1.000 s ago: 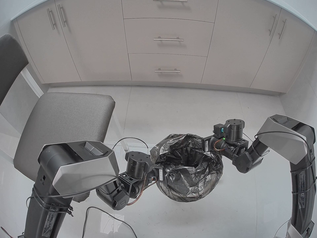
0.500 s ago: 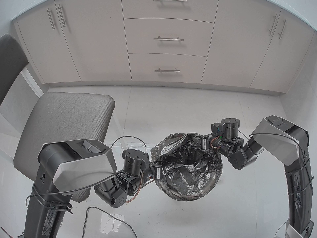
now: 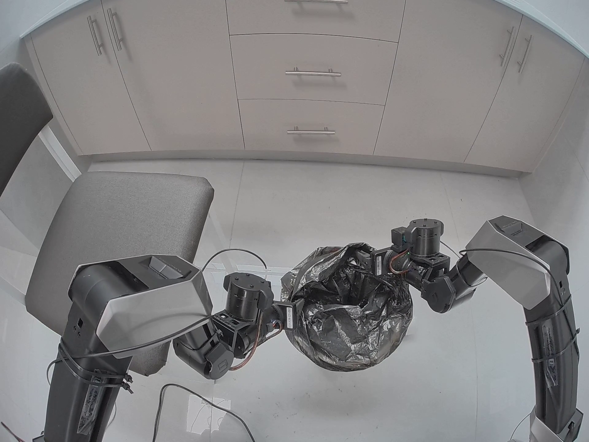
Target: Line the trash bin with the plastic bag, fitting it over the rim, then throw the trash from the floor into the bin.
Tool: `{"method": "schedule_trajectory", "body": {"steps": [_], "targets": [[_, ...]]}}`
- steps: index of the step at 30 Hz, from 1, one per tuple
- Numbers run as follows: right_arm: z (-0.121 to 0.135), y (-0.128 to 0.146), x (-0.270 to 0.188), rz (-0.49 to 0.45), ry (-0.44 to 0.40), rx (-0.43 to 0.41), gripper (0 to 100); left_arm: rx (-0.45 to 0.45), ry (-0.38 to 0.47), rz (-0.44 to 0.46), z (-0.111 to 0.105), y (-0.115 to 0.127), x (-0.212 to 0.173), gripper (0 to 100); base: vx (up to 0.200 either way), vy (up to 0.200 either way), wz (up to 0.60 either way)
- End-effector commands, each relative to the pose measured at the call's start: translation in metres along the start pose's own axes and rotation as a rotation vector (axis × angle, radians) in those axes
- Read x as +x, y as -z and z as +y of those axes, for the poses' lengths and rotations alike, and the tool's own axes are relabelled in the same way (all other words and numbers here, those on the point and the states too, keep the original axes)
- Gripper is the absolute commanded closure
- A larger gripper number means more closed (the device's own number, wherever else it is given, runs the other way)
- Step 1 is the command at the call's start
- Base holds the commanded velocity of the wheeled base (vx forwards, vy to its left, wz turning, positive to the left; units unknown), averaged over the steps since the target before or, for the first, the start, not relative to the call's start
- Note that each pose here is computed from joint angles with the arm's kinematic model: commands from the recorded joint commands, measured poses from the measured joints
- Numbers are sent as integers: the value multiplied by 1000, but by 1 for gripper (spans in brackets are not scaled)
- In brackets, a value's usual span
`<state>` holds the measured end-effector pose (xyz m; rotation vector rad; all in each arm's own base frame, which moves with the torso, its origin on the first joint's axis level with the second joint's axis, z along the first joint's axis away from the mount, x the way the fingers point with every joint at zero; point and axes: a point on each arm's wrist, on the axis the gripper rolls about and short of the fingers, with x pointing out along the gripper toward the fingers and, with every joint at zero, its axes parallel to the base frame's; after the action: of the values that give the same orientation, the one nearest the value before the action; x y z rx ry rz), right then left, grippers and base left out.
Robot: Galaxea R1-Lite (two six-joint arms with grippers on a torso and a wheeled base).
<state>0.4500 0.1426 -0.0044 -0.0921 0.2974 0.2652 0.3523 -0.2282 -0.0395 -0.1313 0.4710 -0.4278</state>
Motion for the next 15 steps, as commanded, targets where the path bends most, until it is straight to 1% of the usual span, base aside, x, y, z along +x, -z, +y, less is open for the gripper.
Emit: {"method": "schedule_trajectory", "body": {"steps": [1,4,6,8,11,12,13,15], "targets": [[0,1,0,0,-1,0,0,-5,-10,6,4,-2,2,0,0,0,0],[0,2,1,2,-1,-1,0,-10,-20,19,4,-4,5,0,0,0,0],[1,2,1,2,-4,-1,0,-17,-50,51,10,-6,10,0,0,0,0],[1,4,1,5,-4,-1,0,-38,-61,60,12,-9,11,0,0,0,0],[1,5,2,5,-6,-1,0,-125,-71,52,12,-19,15,0,0,0,0],[1,4,3,3,-5,-1,0,-137,-74,54,12,-20,15,0,0,0,0],[1,5,3,3,-5,-1,0,-175,-82,49,12,-25,15,0,0,0,0],[1,5,3,5,-6,-1,0,-204,-84,37,12,-29,14,0,0,0,0]]}}
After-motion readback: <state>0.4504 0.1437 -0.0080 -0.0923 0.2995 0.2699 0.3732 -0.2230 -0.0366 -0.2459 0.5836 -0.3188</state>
